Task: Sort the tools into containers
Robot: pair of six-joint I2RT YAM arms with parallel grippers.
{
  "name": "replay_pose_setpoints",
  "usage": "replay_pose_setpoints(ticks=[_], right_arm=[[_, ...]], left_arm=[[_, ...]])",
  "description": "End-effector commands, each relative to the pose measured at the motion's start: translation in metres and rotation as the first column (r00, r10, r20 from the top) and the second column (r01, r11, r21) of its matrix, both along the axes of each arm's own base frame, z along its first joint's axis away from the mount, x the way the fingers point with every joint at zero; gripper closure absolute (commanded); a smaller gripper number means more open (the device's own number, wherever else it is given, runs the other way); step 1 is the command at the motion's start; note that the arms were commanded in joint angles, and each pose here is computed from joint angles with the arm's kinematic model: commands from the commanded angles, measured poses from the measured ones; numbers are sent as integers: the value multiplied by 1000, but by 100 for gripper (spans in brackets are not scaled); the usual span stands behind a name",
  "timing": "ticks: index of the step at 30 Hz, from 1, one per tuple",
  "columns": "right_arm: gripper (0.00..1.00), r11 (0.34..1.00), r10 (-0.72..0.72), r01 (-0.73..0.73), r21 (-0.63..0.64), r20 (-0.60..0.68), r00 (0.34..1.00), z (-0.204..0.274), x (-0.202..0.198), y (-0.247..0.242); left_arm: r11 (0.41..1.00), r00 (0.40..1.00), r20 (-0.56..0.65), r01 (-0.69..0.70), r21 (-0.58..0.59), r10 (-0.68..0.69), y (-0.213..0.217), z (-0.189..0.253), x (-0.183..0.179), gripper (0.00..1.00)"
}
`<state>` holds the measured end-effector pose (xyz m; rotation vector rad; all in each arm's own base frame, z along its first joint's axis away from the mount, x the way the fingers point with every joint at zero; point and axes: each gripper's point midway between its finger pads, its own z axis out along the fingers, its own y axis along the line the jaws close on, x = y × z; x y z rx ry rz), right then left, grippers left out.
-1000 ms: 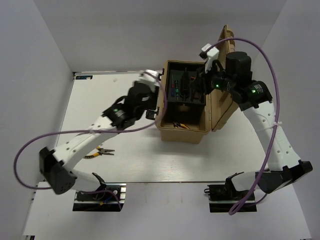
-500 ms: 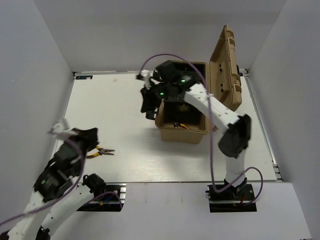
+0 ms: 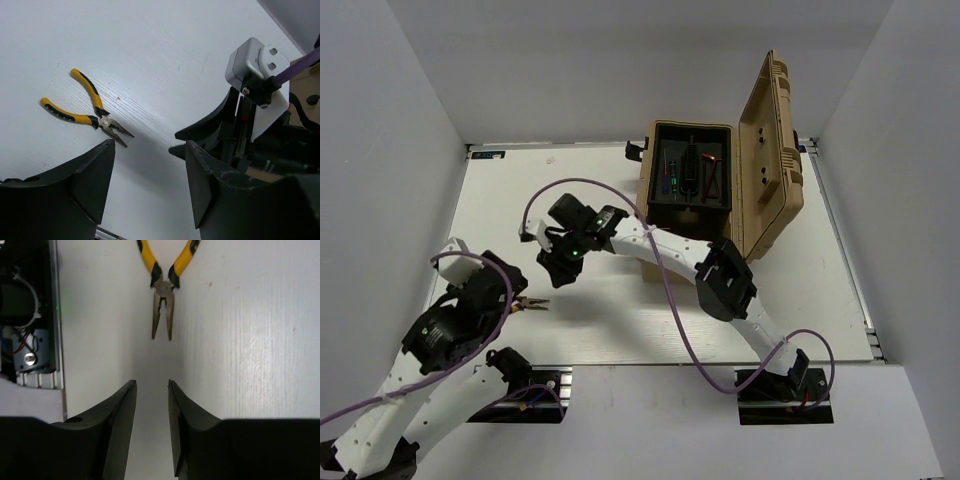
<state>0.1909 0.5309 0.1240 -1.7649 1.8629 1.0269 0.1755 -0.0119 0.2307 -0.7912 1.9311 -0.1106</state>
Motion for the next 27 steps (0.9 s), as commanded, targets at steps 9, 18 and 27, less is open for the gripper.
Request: replay_pose_setpoints(ticks=[9,18,27], right_arm=[[49,990,-95,78,115,150,984,-17,11,66],[44,994,-65,46,97,206,976,-42,-14,87],[44,995,-83,65,79,239,968,-68,-16,96]], left_arm=[[999,991,132,-2,-49,9,13,18,-7,30],[998,978,204,54,-17,-50,17,31,-11,30],[999,978,205,49,-5,-47,22,30,-15,30]])
